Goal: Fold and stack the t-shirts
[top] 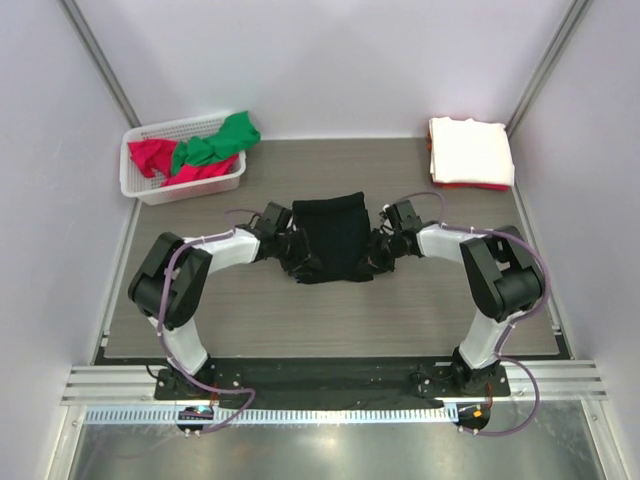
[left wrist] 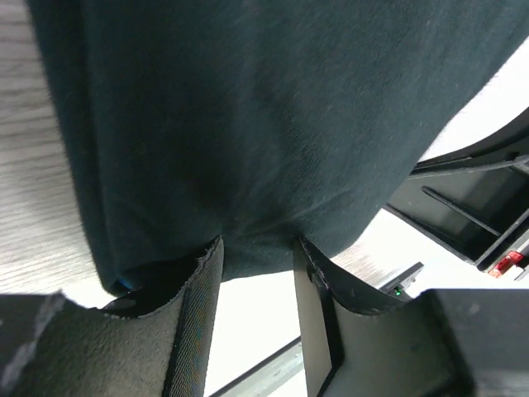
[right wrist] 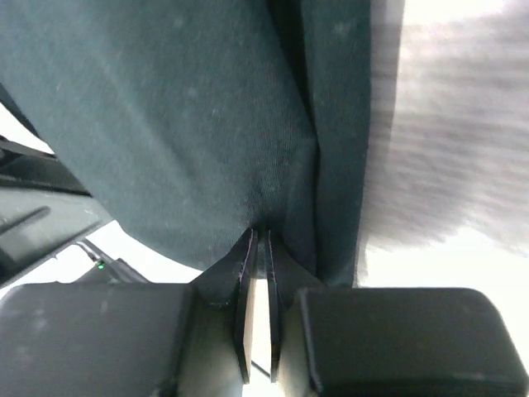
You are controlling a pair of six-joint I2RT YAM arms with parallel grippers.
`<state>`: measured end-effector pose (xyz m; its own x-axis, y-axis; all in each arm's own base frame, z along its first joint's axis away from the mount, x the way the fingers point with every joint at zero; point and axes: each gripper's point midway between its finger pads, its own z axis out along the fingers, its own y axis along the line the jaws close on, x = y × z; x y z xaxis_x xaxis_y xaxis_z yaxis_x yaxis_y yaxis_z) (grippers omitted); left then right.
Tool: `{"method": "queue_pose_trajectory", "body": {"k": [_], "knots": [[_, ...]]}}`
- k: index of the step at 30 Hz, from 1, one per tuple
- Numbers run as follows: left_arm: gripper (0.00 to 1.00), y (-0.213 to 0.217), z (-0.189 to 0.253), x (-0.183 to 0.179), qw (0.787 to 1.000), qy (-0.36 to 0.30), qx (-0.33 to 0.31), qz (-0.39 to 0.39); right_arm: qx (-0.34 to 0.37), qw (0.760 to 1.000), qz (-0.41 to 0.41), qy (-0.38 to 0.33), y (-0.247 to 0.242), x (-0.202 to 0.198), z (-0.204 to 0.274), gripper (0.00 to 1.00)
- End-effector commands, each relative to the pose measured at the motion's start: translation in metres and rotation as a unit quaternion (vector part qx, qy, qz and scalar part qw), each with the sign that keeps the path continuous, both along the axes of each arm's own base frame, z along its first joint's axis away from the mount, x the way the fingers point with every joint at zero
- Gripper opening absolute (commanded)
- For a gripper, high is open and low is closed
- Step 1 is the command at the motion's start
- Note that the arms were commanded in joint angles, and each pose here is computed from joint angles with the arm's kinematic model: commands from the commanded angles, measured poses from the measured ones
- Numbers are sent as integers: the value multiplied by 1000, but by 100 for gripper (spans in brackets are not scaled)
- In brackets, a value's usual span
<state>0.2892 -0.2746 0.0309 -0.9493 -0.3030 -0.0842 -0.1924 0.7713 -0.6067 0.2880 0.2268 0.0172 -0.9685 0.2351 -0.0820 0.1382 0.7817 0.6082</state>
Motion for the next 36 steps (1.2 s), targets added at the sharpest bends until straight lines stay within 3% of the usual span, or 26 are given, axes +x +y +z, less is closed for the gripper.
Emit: {"method": "queue_pose_trajectory", "body": {"k": [1,7,11,14,15,18,25,30,36], "knots": [[43,45,-44,-26,995,20,99,8,-77,997,-2,-1,-36,-28,-27,15],[45,80,-14,-51,988,0,154,-2,-129,992,-14,3,-63,-55,-15,13],[59,100,44,-50,978,-26,207,-27,-168,985,-19,-29,-78,-47,28,21],[62,102,98,-25,971,-77,225,-28,-152,986,-18,-71,-70,-26,77,30],[63,93,126,-7,970,-113,213,-24,-146,986,-17,-78,-67,-20,86,30],[63,72,155,26,969,-160,186,-29,-108,986,-16,-122,-45,15,128,31],[54,-2,131,86,985,-125,94,-78,-50,987,-2,-154,8,113,160,27],[52,-18,89,121,989,-95,82,-74,-36,993,6,-116,23,154,115,26],[51,15,48,147,993,-67,93,-42,-61,996,-13,-71,-8,168,46,25]]}}
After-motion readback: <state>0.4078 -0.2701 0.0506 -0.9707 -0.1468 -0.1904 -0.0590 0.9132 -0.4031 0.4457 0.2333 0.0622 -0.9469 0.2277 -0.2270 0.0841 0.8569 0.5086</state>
